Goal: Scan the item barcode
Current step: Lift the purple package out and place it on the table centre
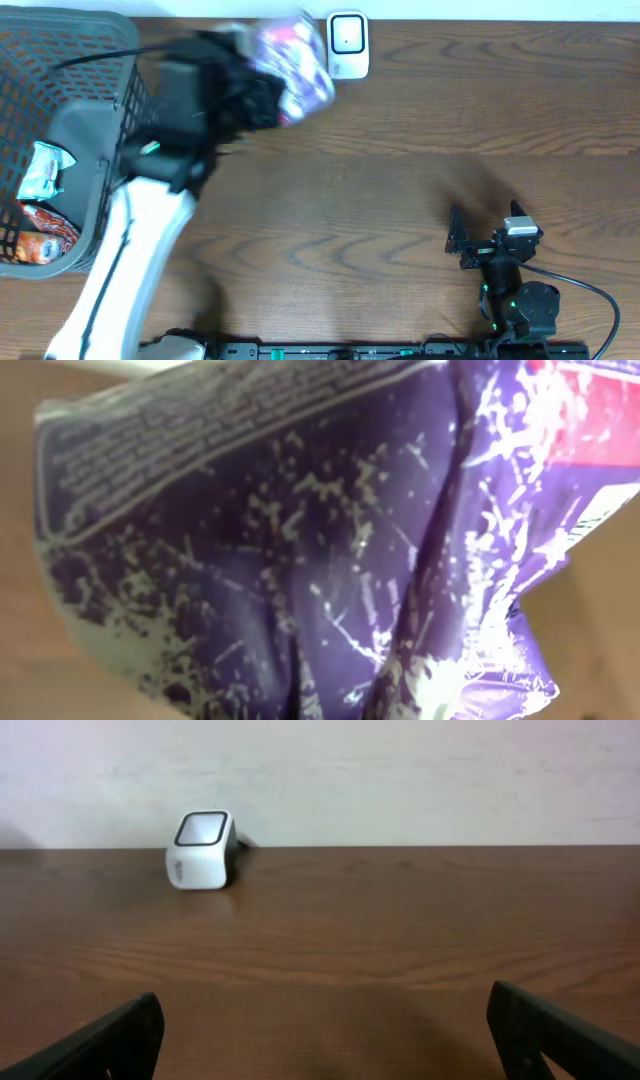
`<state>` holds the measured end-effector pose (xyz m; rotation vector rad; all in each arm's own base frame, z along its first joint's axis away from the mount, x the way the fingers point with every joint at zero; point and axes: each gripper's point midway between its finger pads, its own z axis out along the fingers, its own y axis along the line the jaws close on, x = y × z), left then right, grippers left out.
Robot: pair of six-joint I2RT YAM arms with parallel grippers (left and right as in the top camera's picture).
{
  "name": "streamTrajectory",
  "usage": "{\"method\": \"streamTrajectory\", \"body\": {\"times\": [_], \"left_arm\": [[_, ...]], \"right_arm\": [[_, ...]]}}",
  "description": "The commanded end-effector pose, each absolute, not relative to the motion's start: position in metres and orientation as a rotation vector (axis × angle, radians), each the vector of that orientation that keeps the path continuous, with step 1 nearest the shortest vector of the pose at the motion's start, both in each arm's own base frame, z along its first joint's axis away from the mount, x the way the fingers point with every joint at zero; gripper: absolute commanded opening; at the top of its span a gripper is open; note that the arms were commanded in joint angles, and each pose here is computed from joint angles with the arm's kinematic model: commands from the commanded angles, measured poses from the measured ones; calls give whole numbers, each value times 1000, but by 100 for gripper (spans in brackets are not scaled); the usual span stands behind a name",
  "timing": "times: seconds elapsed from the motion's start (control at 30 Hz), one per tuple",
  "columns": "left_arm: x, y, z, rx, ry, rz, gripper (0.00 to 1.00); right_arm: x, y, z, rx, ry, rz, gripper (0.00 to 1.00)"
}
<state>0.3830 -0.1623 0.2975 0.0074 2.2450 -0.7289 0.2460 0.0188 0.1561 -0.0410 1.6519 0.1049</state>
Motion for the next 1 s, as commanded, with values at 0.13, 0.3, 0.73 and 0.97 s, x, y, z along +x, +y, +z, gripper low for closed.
{"method": "streamTrajectory", "body": {"times": [0.13,0.3,0.73,0.97], "left_arm": [[378,-252,147,258,2628,-716,15],[381,-273,100,302,2691,-708,68],[389,-80,369,-93,2012,-594,99],[307,108,437,-515,1718,-161,98]], "right_arm": [[246,16,155,-45,1653,87,99],[246,16,155,-45,1652,87,99],[246,16,155,-45,1652,87,99],[246,16,155,-45,1652,87,99]]}}
